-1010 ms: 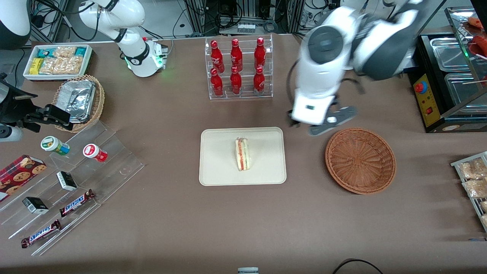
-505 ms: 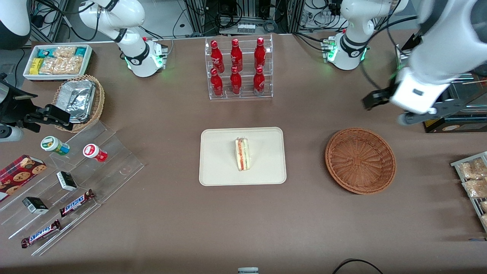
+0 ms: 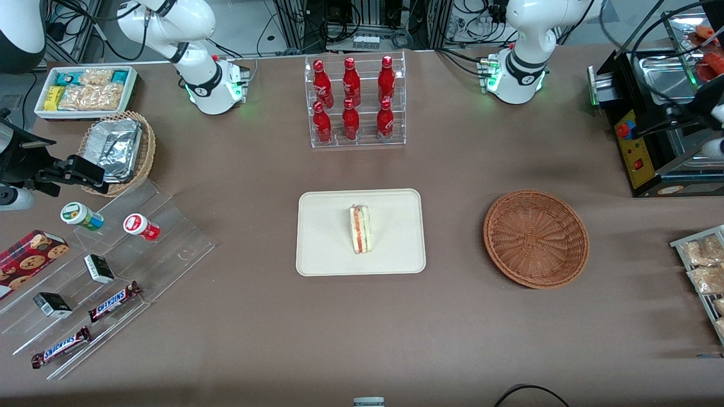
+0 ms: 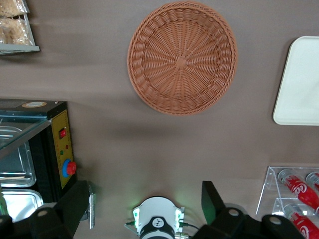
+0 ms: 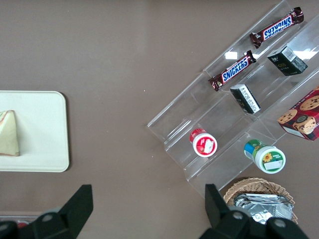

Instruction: Place sandwich from basket to tray

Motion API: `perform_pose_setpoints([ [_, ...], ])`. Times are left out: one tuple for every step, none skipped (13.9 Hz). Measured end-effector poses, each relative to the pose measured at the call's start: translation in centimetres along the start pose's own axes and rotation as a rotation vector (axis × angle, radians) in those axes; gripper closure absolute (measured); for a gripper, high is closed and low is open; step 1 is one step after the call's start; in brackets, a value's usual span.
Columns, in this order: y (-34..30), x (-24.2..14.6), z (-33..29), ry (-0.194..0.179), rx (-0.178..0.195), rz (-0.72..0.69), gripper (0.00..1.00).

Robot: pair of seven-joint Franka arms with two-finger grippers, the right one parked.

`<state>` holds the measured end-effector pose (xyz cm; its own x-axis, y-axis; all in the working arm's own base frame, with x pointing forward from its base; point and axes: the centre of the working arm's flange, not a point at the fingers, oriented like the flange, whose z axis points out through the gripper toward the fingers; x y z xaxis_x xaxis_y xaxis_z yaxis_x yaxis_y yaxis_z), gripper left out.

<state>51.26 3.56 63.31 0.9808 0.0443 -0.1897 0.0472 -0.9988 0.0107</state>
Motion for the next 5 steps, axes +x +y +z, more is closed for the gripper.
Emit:
perform_pose_setpoints([
  [0.2, -0.1, 0.2, 0.006, 0.001, 0.006, 0.00],
  [0.6, -0.1, 0.6, 0.008, 0.002, 0.014, 0.00],
  [1.0, 0.1, 0.8, 0.011, 0.004, 0.021, 0.00],
  [1.4, 0.4, 1.0, 0.016, 0.006, 0.029, 0.00],
  [2.1, 0.6, 1.1, 0.023, 0.009, 0.042, 0.00],
])
